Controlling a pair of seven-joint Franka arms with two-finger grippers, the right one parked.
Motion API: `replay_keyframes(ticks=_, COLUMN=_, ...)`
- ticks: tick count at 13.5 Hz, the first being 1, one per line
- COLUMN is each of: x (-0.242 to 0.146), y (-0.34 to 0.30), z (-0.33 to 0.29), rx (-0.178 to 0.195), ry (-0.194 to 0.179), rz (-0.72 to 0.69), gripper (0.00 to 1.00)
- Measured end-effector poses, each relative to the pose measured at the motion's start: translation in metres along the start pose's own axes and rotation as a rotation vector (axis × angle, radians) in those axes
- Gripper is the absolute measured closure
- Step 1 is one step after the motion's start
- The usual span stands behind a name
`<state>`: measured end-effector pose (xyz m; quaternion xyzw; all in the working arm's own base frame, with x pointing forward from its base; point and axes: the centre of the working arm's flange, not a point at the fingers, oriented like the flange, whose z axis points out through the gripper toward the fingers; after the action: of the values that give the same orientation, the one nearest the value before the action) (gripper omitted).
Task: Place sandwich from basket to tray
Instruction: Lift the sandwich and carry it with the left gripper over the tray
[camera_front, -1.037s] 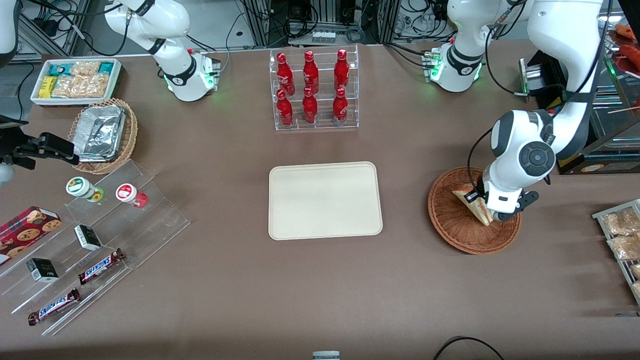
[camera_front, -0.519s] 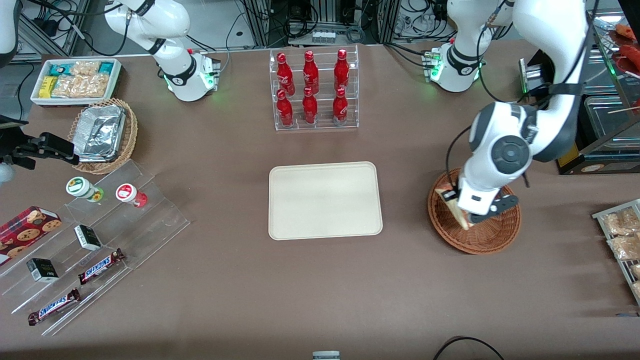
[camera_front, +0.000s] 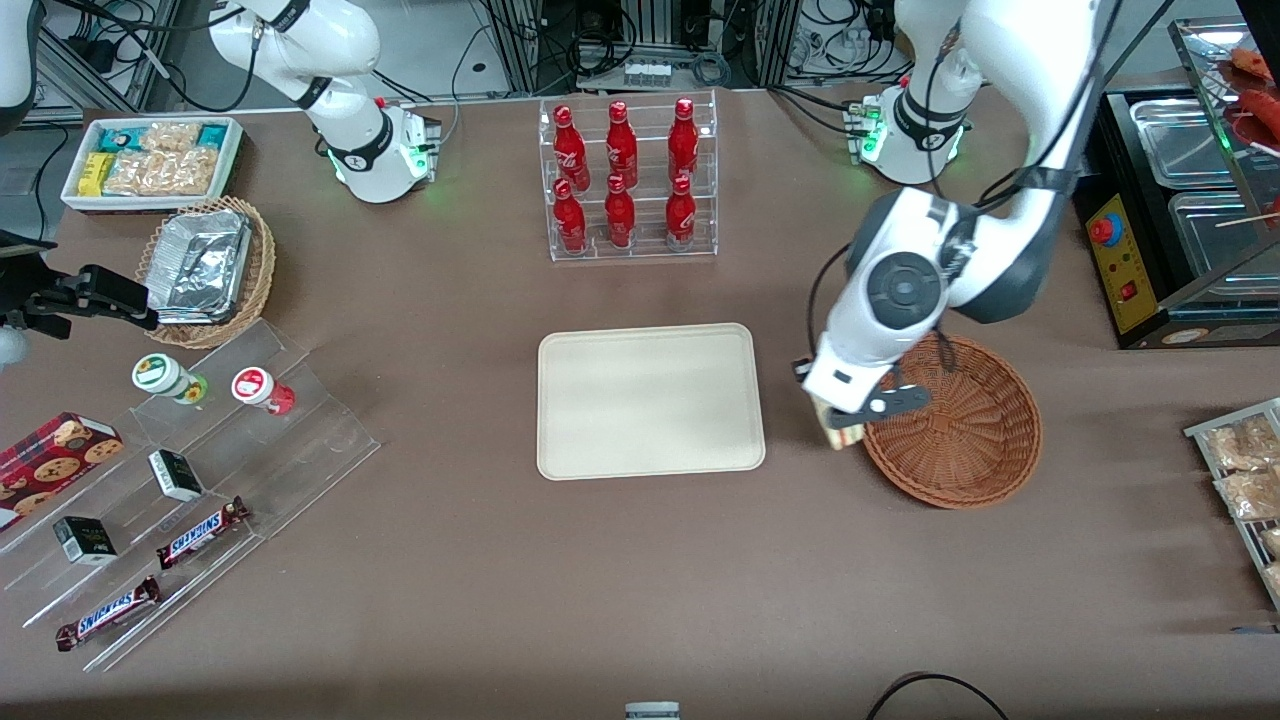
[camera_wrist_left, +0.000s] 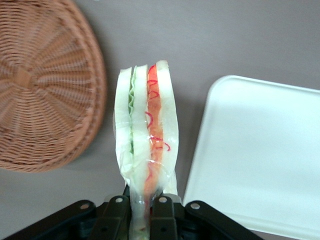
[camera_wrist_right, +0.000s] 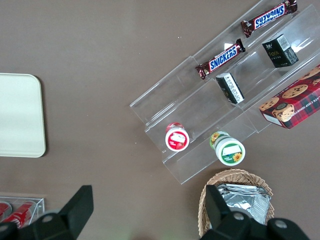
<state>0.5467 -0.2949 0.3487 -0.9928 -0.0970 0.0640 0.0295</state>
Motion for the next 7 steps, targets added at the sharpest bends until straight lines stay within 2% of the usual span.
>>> replay_keyframes(ticks=7, x=-0.017, y=0.094, z=0.032, rx=-0.017, ry=-0.017, rz=0.192, gripper=0.85)
